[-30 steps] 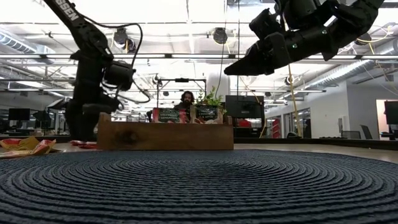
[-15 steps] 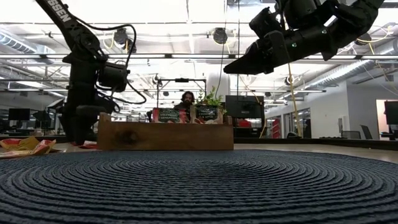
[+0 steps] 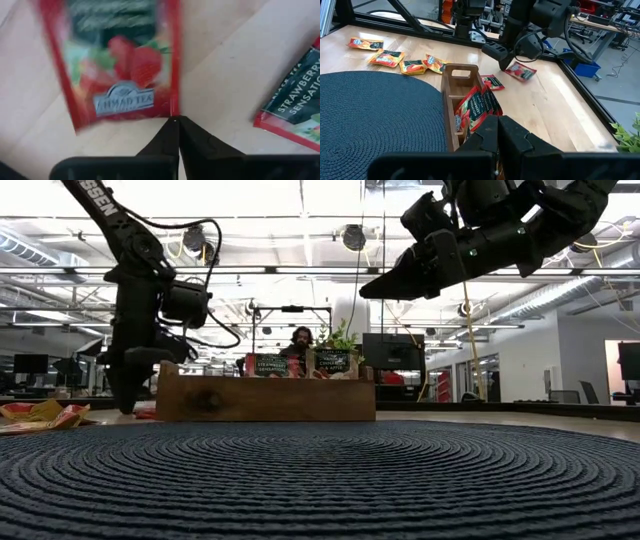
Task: Pick & Place Tea
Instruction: Put the top red tea bag into the middle slot of the wooden organizer
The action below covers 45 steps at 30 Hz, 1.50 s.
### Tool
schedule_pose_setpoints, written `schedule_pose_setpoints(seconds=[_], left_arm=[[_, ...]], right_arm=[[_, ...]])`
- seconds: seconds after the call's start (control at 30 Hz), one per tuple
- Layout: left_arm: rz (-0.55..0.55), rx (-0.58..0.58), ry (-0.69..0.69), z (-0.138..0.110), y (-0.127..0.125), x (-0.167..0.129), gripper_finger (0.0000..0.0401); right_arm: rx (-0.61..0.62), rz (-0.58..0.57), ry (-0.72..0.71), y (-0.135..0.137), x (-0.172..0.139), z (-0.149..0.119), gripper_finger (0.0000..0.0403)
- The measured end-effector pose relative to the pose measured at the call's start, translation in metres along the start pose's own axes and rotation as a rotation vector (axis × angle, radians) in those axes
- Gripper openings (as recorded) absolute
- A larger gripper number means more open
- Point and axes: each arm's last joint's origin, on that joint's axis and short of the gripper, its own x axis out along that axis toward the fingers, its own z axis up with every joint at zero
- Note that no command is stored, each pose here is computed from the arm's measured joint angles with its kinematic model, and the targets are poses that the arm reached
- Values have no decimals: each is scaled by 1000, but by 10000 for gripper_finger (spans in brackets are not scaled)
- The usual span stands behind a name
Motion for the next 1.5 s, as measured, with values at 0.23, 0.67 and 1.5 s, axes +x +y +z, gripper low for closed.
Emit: schedule_pose_setpoints(seconds=[0.23, 0.67, 1.5], left_arm=[[13, 36, -22, 18, -6, -48, 16], [53, -93, -48, 30, 13, -55, 259], [31, -30, 208, 43, 32, 4, 223]], right_arm=[[0, -1, 0, 0, 0, 0, 0], [0, -2, 0, 0, 0, 0, 0], [11, 1, 3, 0, 0, 0, 0]])
